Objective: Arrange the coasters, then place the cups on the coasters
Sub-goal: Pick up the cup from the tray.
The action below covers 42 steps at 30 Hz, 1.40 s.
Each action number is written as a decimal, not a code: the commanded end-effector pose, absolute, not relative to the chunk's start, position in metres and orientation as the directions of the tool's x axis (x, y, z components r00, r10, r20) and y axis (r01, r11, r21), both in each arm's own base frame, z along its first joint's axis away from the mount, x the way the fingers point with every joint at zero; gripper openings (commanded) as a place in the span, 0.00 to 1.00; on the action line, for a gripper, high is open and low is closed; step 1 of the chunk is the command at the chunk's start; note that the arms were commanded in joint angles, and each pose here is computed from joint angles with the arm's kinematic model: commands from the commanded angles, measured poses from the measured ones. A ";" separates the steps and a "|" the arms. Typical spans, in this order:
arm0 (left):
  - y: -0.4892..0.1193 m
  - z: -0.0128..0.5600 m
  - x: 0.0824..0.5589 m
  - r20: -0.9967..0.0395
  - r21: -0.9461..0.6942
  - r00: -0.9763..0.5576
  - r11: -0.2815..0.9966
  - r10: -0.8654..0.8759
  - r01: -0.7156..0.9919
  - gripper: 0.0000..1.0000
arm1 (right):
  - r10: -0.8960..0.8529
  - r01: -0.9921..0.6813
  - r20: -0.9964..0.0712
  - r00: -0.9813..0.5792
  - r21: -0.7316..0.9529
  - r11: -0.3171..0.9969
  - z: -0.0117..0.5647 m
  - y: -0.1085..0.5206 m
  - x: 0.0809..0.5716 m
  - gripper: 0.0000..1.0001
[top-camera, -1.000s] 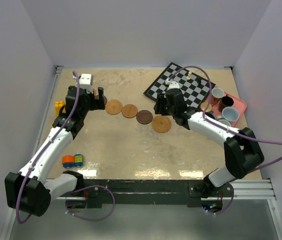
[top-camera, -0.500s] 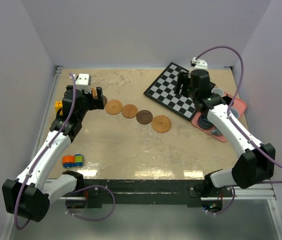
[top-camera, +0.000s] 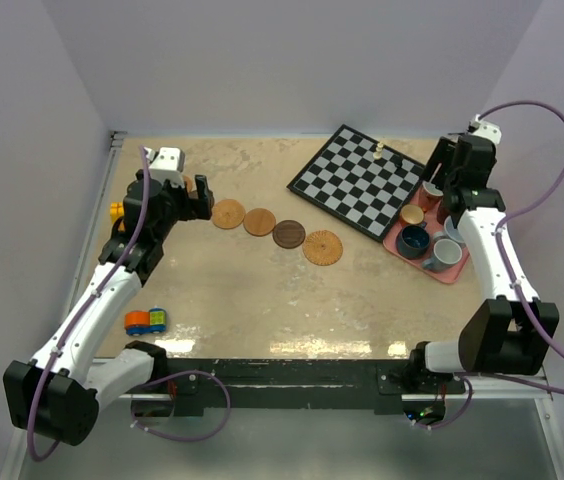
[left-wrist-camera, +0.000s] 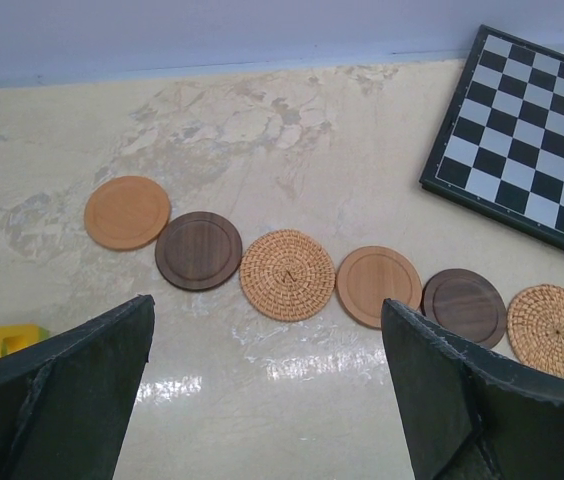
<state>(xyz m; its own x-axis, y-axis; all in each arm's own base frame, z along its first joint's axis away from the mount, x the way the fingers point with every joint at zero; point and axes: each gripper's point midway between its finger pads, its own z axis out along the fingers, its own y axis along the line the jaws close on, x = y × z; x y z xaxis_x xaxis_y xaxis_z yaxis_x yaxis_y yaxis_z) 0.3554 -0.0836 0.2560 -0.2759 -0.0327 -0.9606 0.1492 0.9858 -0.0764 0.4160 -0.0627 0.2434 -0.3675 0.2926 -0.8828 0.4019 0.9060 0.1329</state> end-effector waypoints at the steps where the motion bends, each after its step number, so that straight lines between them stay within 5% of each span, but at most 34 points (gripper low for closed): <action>1: -0.095 0.271 0.354 -0.971 -0.104 -0.233 0.978 -0.060 0.181 1.00 | 0.290 0.465 -0.901 -0.322 0.117 0.878 0.249 -0.078 0.410 0.75; 17: -0.122 0.274 0.343 -0.973 -0.072 -0.231 0.967 -0.014 0.243 1.00 | 0.304 0.565 -0.830 -0.467 -0.015 0.825 0.148 -0.103 0.400 0.59; 42: -0.121 0.275 0.342 -0.974 -0.066 -0.228 0.970 -0.011 0.235 1.00 | 0.326 0.637 -0.783 -0.531 -0.114 0.763 0.106 -0.127 0.394 0.34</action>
<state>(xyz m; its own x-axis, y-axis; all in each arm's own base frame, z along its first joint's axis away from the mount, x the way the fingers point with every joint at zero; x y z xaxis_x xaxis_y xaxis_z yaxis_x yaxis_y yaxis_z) 0.3422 -0.1207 0.2528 -0.2871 0.0085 -0.9579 0.2355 0.9699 -0.0620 0.3890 -0.1172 0.0945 -0.5709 0.3314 -0.7511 0.5994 0.7934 -0.1056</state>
